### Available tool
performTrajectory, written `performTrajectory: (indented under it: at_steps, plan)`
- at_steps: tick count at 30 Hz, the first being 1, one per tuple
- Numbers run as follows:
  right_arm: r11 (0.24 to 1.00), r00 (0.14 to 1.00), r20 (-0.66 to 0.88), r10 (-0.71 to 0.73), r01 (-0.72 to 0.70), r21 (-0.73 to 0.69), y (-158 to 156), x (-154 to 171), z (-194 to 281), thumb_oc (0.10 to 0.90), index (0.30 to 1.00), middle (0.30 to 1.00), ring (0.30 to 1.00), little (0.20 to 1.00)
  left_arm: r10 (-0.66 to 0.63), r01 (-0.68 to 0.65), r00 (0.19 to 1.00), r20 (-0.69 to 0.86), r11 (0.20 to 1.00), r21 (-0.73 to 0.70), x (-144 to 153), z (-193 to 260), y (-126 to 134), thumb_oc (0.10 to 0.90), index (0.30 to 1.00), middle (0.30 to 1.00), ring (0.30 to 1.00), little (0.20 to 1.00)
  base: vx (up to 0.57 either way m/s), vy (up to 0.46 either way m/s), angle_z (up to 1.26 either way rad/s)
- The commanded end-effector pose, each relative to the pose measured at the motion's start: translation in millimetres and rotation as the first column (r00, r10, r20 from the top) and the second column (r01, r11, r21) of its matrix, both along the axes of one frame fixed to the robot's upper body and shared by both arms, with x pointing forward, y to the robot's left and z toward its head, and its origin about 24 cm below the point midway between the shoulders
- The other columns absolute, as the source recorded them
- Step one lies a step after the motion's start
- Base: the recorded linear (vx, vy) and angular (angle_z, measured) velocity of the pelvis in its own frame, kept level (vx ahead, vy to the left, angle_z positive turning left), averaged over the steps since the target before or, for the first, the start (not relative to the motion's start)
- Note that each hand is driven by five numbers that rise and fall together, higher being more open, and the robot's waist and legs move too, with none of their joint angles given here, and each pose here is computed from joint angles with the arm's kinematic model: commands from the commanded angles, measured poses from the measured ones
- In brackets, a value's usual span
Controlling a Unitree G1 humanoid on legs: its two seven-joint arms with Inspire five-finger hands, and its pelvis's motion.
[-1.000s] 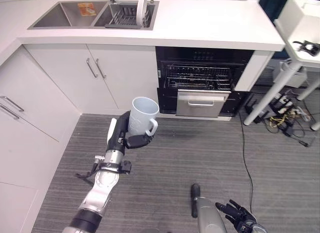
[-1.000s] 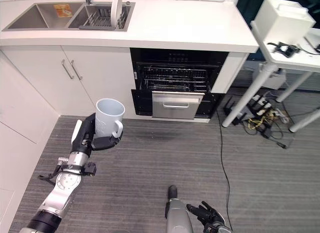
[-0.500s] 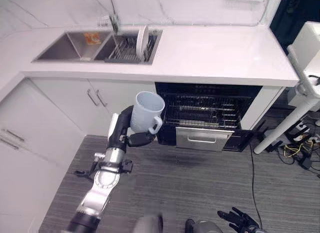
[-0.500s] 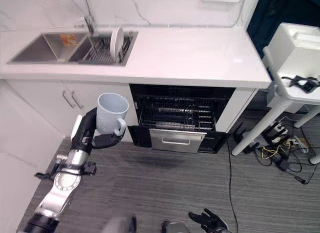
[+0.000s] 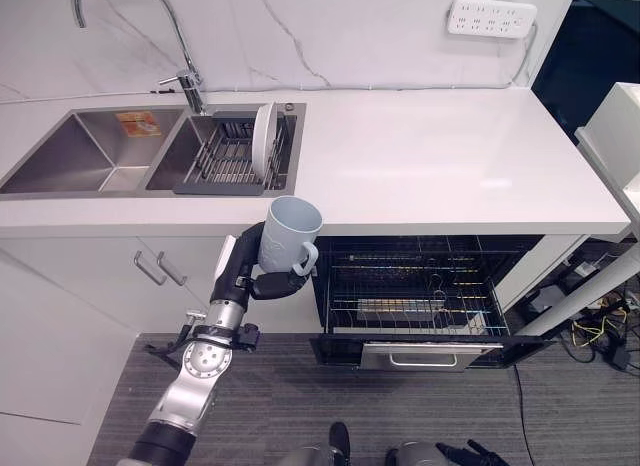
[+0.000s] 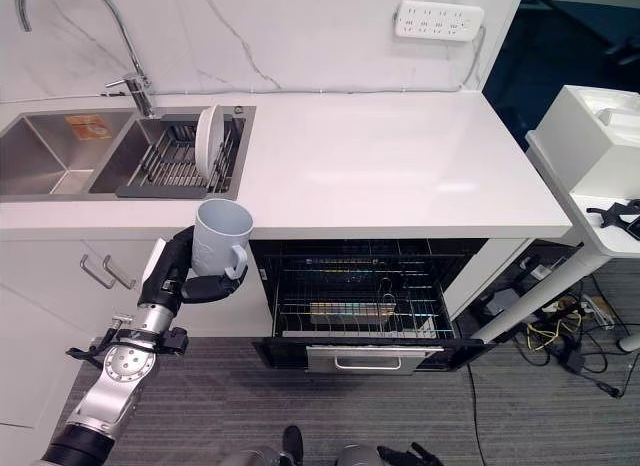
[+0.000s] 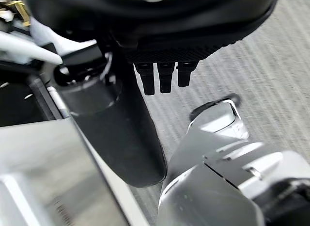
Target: Place the dishes in the dishwasher.
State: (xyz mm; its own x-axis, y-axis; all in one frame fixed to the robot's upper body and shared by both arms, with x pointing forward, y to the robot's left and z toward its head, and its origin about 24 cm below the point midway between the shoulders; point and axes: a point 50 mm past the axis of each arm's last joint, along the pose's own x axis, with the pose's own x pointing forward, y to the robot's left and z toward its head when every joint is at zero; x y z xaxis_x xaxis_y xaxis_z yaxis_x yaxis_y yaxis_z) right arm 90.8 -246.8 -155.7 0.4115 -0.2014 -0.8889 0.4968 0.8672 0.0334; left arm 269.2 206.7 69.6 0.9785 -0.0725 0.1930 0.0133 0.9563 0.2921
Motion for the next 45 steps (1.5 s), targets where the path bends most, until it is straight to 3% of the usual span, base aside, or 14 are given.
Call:
performTrajectory:
  at_steps: [1, 8, 16, 21, 24, 32, 36, 37, 45]
  plan:
    - [0.997, 0.998, 0.035, 0.056, -0.055, -0.047, -8, 12, 6, 0.8, 0.9, 0.9, 0.9, 0.9, -0.055, 0.062, 0.944, 0.327, 0.998, -0.011, 5, 69, -12, 0.4, 0.3, 0.3, 0.3, 0.3, -0.02, -0.204, -0.08]
    - [0.989, 0.99, -0.024, 0.14, -0.141, -0.045, -10, 13, 5, 0.8, 0.9, 0.9, 0.9, 0.9, 0.026, -0.022, 0.941, 0.337, 1.0, -0.018, -2, 64, -5, 0.4, 0.3, 0.3, 0.3, 0.3, -0.01, -0.363, -0.1]
    - [0.996, 0.998, -0.006, -0.062, 0.062, -0.061, -35, -4, 9, 0.8, 0.9, 0.9, 0.9, 0.9, -0.012, 0.047, 0.946, 0.324, 0.994, -0.102, 2, 65, -12, 0.4, 0.3, 0.3, 0.3, 0.3, -0.02, -0.214, 0.44]
    - [0.956, 0.953, 0.074, -0.295, 0.295, 0.006, -39, -9, 11, 0.8, 0.9, 0.9, 0.9, 0.9, -0.068, 0.109, 0.946, 0.315, 0.987, -0.114, 5, 65, -19, 0.4, 0.3, 0.3, 0.3, 0.3, 0.02, 0.008, 0.37]
    - [0.906, 0.895, 0.149, -0.42, 0.422, 0.017, -47, -9, 16, 0.8, 0.9, 0.9, 0.9, 0.9, -0.091, 0.138, 0.953, 0.289, 0.979, -0.15, 7, 62, -23, 0.4, 0.3, 0.3, 0.3, 0.3, 0.03, 0.077, -0.05]
    - [0.805, 0.755, 0.334, -0.564, 0.593, 0.021, -61, -8, 29, 0.8, 0.9, 0.9, 0.9, 0.9, -0.023, 0.072, 0.963, 0.269, 0.982, -0.172, 8, 54, -16, 0.4, 0.3, 0.3, 0.3, 0.3, 0.03, 0.05, -0.19]
    - [0.779, 0.68, 0.466, -0.567, 0.626, 0.035, -66, 5, 45, 0.8, 0.9, 0.9, 0.9, 0.9, 0.014, 0.035, 0.964, 0.264, 0.983, -0.18, 6, 51, -12, 0.4, 0.3, 0.3, 0.3, 0.3, 0.0, 0.006, -0.3]
    - [0.762, 0.607, 0.554, -0.57, 0.642, 0.082, -72, 14, 59, 0.8, 0.9, 0.9, 0.9, 0.9, 0.042, 0.001, 0.963, 0.268, 0.987, -0.161, 6, 50, -7, 0.4, 0.3, 0.3, 0.3, 0.3, 0.0, 0.004, -0.32]
    - [0.781, 0.353, 0.834, -0.424, 0.609, 0.139, -88, 50, 126, 0.8, 0.9, 0.9, 0.9, 0.9, 0.089, -0.051, 0.961, 0.263, 0.988, -0.147, 5, 48, 3, 0.4, 0.3, 0.3, 0.3, 0.3, -0.01, 0.002, -0.21]
